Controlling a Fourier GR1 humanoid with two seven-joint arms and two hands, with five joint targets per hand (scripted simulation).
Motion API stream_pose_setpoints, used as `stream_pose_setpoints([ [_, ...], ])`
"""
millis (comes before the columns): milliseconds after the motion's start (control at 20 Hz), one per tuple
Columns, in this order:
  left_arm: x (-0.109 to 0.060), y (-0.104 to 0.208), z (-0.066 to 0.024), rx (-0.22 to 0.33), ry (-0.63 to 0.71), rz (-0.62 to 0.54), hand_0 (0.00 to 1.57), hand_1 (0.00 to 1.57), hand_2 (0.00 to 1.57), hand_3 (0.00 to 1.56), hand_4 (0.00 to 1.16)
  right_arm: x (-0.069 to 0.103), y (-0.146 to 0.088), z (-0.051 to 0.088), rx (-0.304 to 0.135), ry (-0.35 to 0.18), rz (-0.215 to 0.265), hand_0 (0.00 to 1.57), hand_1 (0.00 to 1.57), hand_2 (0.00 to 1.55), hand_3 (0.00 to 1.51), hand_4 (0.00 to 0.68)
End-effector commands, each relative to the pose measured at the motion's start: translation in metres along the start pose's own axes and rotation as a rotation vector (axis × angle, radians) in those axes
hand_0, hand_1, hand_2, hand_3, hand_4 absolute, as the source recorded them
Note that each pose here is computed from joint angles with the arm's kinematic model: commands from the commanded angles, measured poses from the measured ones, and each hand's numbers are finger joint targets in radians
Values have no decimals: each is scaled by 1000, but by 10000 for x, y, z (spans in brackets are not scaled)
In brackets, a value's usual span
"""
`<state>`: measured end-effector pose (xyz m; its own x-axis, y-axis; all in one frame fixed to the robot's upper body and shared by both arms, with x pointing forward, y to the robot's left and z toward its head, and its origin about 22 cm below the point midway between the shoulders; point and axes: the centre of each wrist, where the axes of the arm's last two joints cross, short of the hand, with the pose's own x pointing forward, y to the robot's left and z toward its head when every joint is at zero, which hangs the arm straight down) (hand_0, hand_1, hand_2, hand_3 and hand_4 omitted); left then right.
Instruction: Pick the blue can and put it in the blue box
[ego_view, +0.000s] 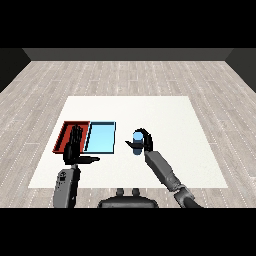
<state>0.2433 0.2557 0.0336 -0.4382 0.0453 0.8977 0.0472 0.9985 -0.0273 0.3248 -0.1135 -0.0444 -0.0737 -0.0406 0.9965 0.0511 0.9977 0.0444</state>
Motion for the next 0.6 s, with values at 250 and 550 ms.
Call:
stream_pose_setpoints([
  [250, -218, -498, -51, -118, 72, 35, 0, 0, 0, 0, 0, 711, -188, -295, 42, -142, 122, 1428, 1428, 1447, 1394, 624],
  [550, -162, -643, 78, -177, 149, 29, 0, 0, 0, 0, 0, 966, -128, -112, 70, -215, 147, 1418, 1418, 1445, 1407, 622],
])
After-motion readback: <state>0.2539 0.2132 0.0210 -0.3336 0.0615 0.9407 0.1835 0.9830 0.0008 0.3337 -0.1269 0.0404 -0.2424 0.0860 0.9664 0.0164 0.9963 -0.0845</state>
